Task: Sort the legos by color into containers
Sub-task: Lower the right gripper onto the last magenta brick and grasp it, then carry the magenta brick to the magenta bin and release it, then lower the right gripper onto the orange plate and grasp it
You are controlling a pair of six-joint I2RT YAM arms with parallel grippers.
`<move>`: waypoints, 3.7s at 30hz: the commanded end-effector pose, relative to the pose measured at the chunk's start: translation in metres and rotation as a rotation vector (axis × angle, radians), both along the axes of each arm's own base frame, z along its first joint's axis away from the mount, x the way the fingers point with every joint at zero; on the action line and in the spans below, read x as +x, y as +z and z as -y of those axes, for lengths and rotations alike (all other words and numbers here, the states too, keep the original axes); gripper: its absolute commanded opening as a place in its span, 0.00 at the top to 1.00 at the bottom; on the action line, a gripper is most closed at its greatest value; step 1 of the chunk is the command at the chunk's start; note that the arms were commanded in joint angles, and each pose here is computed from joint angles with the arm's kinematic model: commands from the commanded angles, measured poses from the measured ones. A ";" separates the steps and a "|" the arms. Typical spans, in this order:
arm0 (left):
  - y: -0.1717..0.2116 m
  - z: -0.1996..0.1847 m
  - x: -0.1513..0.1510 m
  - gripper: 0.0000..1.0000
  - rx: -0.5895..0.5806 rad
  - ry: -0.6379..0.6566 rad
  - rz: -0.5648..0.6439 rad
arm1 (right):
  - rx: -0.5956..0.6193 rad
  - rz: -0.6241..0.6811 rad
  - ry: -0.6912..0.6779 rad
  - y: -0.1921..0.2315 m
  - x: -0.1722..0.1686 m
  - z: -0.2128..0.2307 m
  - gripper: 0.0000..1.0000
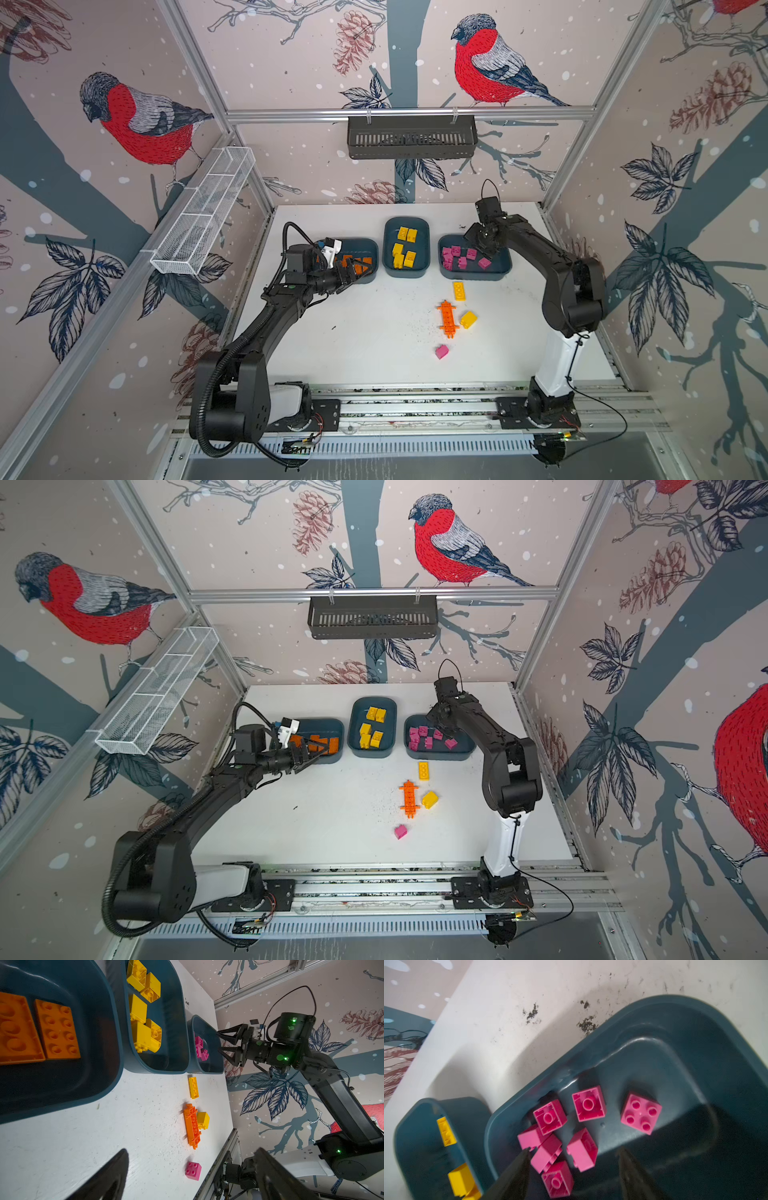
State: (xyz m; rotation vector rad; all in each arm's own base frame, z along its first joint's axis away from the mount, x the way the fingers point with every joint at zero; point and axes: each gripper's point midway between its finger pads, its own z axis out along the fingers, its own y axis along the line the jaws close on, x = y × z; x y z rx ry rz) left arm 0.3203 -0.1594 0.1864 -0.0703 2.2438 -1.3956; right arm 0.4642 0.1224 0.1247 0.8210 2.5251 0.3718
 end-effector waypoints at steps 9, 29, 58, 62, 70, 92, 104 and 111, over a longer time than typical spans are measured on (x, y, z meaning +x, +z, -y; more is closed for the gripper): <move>0.000 0.004 0.005 0.06 -0.018 -0.026 0.019 | 0.005 -0.137 0.372 0.012 -0.154 -0.093 0.17; -0.007 0.004 0.000 0.07 0.020 -0.051 0.012 | 0.201 -0.488 0.015 -0.065 -0.312 -0.106 0.31; 0.002 -0.002 -0.007 0.07 0.035 0.006 0.033 | 0.095 -0.511 0.049 -0.094 -0.311 -0.109 0.78; 0.002 -0.002 -0.004 0.07 0.035 0.007 0.032 | 0.077 -0.431 0.061 -0.065 -0.287 -0.102 0.80; 0.012 0.006 0.005 0.07 0.004 -0.005 0.043 | -0.031 -0.159 -0.011 0.007 -0.180 -0.039 0.81; 0.021 0.011 0.015 0.07 -0.008 -0.009 0.044 | 0.016 -0.112 -0.010 -0.040 -0.024 0.001 0.48; 0.014 0.011 0.016 0.07 -0.002 -0.016 0.039 | -0.052 -0.074 0.327 0.004 -0.101 -0.053 0.30; 0.008 0.012 0.017 0.07 -0.003 -0.030 0.029 | -0.185 -0.111 0.604 -0.016 -0.173 -0.088 0.31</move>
